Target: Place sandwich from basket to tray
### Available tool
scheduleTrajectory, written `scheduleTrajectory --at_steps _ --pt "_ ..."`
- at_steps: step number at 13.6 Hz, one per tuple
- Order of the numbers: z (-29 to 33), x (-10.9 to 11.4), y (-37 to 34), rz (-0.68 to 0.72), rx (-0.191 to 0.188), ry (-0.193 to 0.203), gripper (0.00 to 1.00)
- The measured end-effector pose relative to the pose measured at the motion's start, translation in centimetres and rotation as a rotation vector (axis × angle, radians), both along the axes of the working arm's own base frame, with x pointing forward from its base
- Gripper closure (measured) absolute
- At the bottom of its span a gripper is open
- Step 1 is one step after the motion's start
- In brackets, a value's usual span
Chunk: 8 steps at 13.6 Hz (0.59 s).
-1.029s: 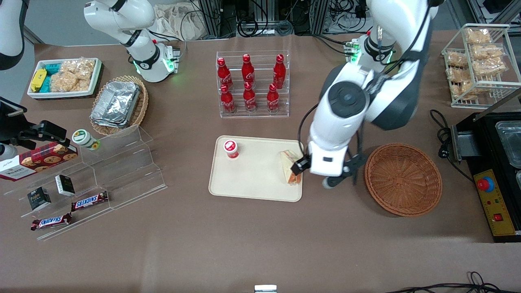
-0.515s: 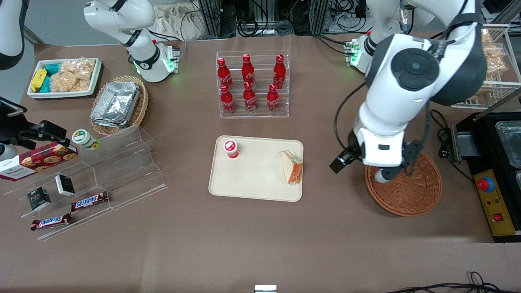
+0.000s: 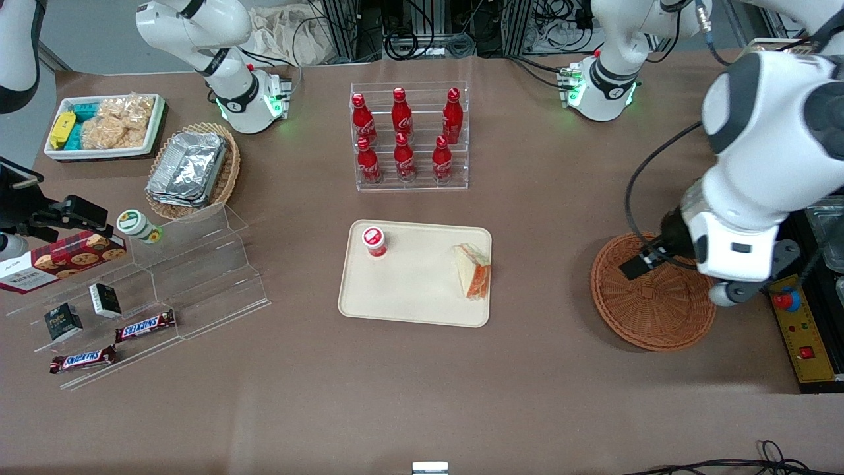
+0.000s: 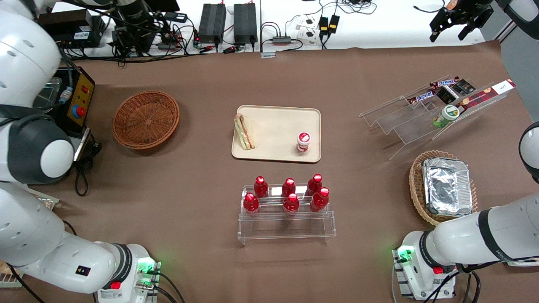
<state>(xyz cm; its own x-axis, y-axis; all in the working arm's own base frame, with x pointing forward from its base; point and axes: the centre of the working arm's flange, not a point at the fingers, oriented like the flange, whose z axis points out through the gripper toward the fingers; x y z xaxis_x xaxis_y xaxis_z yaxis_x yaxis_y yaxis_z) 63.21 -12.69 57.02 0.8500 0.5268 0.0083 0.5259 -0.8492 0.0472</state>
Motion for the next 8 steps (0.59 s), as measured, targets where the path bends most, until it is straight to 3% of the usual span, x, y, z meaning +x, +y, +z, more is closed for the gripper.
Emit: scheduleTrajectory --at_steps 3,8 --pt "0.6 -0.7 5.5 -0.133 -0.004 0.037 0.0" --pt "2.1 -4.1 11.9 -0.299 0.001 0.036 0.0"
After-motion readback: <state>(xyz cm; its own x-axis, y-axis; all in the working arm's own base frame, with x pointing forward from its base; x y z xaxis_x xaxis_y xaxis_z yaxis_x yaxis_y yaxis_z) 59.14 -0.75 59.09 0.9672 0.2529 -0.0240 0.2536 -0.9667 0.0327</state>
